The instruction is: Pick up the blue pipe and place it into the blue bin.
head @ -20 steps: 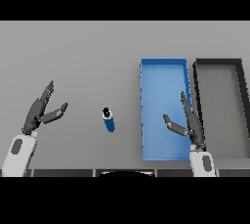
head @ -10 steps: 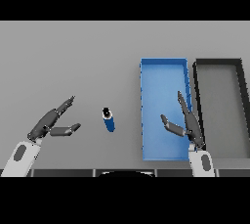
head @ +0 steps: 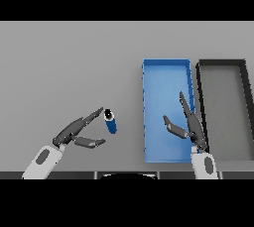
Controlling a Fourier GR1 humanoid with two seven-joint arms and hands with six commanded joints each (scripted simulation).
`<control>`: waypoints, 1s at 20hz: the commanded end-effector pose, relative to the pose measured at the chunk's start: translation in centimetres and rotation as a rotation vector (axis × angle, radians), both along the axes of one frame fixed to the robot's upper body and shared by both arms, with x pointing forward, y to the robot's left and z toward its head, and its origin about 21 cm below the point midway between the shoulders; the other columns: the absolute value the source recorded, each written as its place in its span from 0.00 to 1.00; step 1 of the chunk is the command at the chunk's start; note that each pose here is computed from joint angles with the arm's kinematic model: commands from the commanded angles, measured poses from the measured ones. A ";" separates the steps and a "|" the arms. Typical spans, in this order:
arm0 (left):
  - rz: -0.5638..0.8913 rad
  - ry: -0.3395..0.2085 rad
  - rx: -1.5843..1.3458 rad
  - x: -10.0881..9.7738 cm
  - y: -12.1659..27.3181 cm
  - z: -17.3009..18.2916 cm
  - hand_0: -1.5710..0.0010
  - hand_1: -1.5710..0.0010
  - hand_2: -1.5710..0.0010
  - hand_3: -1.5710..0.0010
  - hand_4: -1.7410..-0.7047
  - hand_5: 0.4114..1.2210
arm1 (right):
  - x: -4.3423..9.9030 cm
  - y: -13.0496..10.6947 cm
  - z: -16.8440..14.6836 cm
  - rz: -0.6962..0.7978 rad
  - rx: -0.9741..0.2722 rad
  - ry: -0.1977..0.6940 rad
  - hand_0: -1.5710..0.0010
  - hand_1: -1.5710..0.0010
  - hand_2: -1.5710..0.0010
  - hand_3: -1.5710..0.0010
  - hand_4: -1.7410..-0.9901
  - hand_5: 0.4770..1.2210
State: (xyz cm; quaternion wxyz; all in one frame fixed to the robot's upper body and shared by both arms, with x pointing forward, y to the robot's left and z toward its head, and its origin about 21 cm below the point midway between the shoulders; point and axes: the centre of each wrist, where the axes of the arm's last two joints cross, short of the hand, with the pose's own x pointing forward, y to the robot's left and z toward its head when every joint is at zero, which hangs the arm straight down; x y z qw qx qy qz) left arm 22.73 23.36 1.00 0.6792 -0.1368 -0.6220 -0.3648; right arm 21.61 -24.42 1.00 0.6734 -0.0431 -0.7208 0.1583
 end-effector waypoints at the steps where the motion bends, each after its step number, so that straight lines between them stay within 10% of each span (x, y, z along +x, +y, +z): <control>1: -0.002 -0.021 -0.010 0.0 -0.4 -0.3 1.00 1.00 1.00 1.00 0.51 0.09 | 0.0 0.0 0.0 -0.007 0.003 0.010 1.00 1.00 1.00 1.00 0.59 0.23; 16: -0.013 -0.024 -0.101 2.6 -7.3 -3.6 1.00 1.00 0.98 0.99 0.51 0.15 | -0.7 -0.6 -0.1 -0.021 0.007 0.024 1.00 1.00 1.00 1.00 0.56 0.25; 18: -0.022 -0.012 -0.135 2.4 -8.3 -3.8 1.00 0.94 0.87 0.87 0.45 0.24 | -0.6 -0.4 -0.1 -0.018 0.011 0.025 1.00 1.00 1.00 1.00 0.56 0.25; 20: -0.002 0.021 -0.186 2.6 -8.6 -3.8 0.78 0.68 0.60 0.56 0.34 0.51 | -0.7 -0.8 0.2 -0.009 0.016 0.012 1.00 1.00 1.00 1.00 0.56 0.25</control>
